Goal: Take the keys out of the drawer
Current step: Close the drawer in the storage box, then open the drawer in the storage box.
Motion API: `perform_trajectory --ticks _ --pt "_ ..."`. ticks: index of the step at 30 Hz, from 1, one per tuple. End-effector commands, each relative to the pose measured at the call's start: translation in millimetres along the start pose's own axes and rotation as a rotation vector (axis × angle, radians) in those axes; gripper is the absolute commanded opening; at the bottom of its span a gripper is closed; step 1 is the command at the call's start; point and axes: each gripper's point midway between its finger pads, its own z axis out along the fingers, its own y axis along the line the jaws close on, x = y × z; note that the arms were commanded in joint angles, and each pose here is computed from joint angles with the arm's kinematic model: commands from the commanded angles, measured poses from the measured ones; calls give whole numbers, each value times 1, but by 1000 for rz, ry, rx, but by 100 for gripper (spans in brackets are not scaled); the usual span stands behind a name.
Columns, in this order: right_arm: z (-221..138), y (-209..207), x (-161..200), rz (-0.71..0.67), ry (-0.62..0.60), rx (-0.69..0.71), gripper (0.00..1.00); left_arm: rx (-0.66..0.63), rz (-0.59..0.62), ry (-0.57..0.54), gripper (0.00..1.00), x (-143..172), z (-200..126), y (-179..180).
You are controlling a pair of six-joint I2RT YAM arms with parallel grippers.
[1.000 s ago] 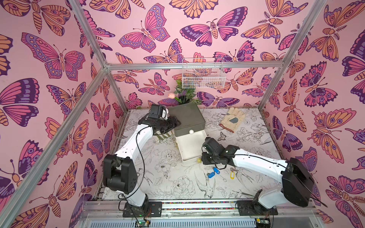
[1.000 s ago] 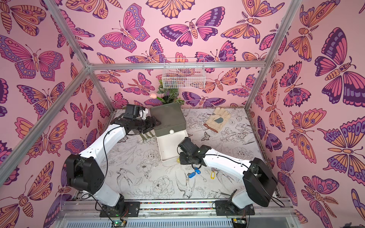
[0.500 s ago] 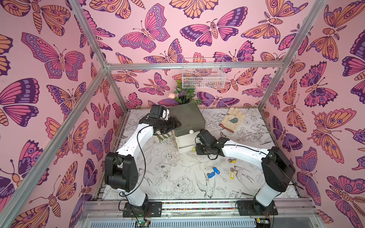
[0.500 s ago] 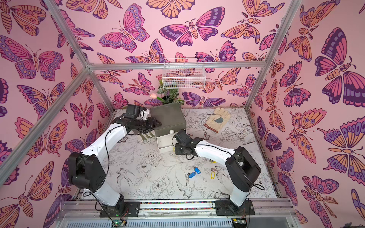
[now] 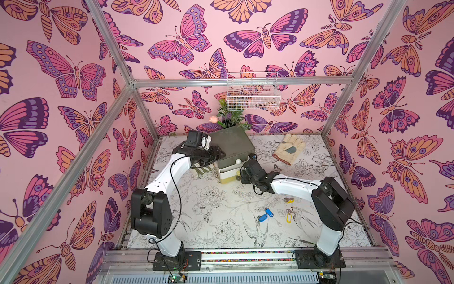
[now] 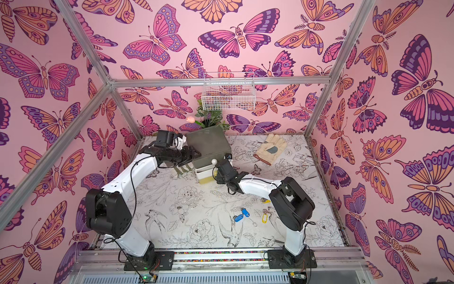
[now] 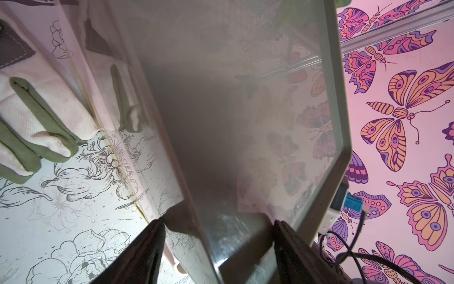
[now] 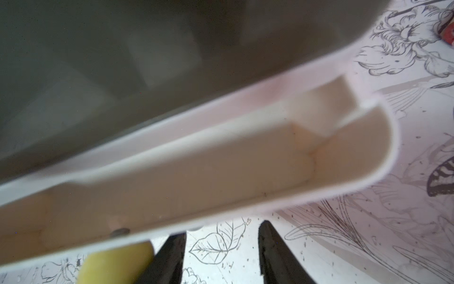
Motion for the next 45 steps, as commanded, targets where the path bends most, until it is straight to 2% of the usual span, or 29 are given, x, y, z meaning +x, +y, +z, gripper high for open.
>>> perform_trajectory --ticks 1,4,11,17,20,24,27,31,39,45 --pt "2 35 -26 55 -140 -171 56 -88 -61 158 74 46 15 35" --pt "10 33 -37 105 -194 -192 56 -111 -44 153 74 48 6 38" --pt "-2 37 -64 112 -234 -218 56 -115 -39 129 74 45 -5 37" --pt "5 35 -50 97 -127 -239 56 -119 -44 134 74 48 -4 40" --pt "5 43 -25 62 -18 -291 57 -120 -46 137 74 48 -4 41" --pt "9 49 7 37 49 -334 59 -118 -47 144 74 49 -2 41" --pt "13 54 9 19 37 -372 62 -116 -51 154 74 51 1 43" --pt "26 47 7 -11 29 -349 62 -122 -53 166 74 55 3 46" --pt "41 28 19 -92 87 -287 59 -126 -54 172 74 57 4 48" --pt "40 19 14 -173 32 -254 59 -130 -62 170 74 55 6 50"
